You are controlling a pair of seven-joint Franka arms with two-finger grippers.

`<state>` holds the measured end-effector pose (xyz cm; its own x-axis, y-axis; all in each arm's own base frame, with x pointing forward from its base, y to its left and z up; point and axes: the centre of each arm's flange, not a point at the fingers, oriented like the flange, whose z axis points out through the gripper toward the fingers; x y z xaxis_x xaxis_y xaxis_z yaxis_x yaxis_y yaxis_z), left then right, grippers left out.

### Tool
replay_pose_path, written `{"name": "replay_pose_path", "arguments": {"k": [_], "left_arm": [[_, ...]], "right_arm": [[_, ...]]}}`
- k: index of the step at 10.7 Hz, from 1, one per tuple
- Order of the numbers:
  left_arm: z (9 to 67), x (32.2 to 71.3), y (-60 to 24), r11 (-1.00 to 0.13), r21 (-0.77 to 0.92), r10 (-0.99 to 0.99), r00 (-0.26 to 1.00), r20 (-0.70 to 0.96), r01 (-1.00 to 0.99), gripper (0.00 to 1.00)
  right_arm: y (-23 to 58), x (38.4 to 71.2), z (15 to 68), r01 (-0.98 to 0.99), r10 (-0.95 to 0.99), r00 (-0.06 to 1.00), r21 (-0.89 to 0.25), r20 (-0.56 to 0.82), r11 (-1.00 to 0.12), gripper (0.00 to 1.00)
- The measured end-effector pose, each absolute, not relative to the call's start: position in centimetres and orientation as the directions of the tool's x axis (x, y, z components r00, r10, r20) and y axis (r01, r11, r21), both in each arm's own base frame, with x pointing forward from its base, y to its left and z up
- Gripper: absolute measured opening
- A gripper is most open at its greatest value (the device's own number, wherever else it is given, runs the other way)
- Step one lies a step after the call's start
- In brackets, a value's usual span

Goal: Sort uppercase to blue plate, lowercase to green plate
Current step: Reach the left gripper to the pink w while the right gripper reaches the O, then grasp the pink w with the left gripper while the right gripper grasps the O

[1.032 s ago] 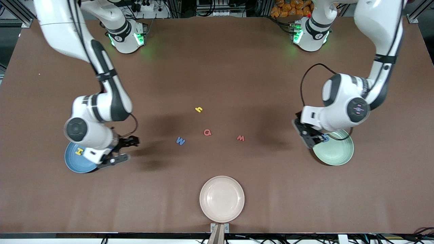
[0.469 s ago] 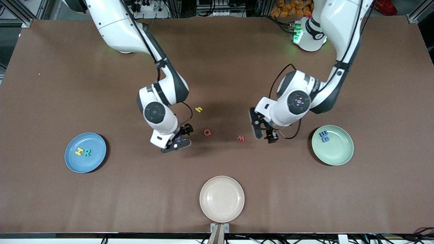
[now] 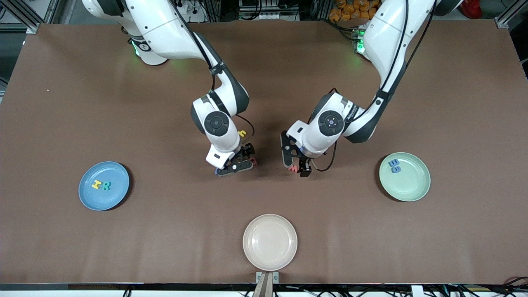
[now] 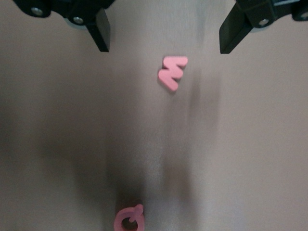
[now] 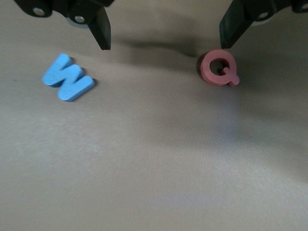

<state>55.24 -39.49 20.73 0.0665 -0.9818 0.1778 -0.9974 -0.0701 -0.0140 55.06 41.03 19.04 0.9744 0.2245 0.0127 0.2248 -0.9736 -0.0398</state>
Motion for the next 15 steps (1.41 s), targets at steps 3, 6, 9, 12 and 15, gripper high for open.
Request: {"name": "replay_pose_path", "arguments": {"k": [3, 6, 9, 12, 15], "left_arm": [[19.8, 55.2, -39.9, -0.022, -0.05, -0.987, 0.014, 0.158, -0.999, 1.0], [19.5, 55.8, -40.0, -0.026, -0.053, -0.987, 0.017, 0.161, -0.998, 1.0], [18.4, 56.7, -40.5, -0.032, -0.053, -0.985, 0.022, 0.171, -0.998, 1.0], [17.9, 56.7, -40.8, -0.029, -0.05, -0.985, 0.02, 0.17, -0.998, 1.0], [17.3, 56.6, -40.7, -0.028, -0.043, -0.986, 0.02, 0.166, -0.999, 1.0]], "right_arm": [[42.8, 53.9, 17.3, 0.171, 0.17, 0.985, -0.038, 0.018, -0.985, 1.0], [44.2, 53.9, 17.9, 0.15, 0.149, 0.988, -0.047, 0.034, -0.987, 1.0], [44.0, 54.8, 18.7, 0.065, 0.063, 0.997, -0.056, 0.047, -0.996, 1.0], [44.1, 54.8, 18.7, -0.027, -0.029, 0.999, -0.064, 0.039, -0.998, 1.0], [44.8, 54.3, 18.3, -0.092, -0.094, 0.995, -0.067, 0.029, -0.994, 1.0]]}}
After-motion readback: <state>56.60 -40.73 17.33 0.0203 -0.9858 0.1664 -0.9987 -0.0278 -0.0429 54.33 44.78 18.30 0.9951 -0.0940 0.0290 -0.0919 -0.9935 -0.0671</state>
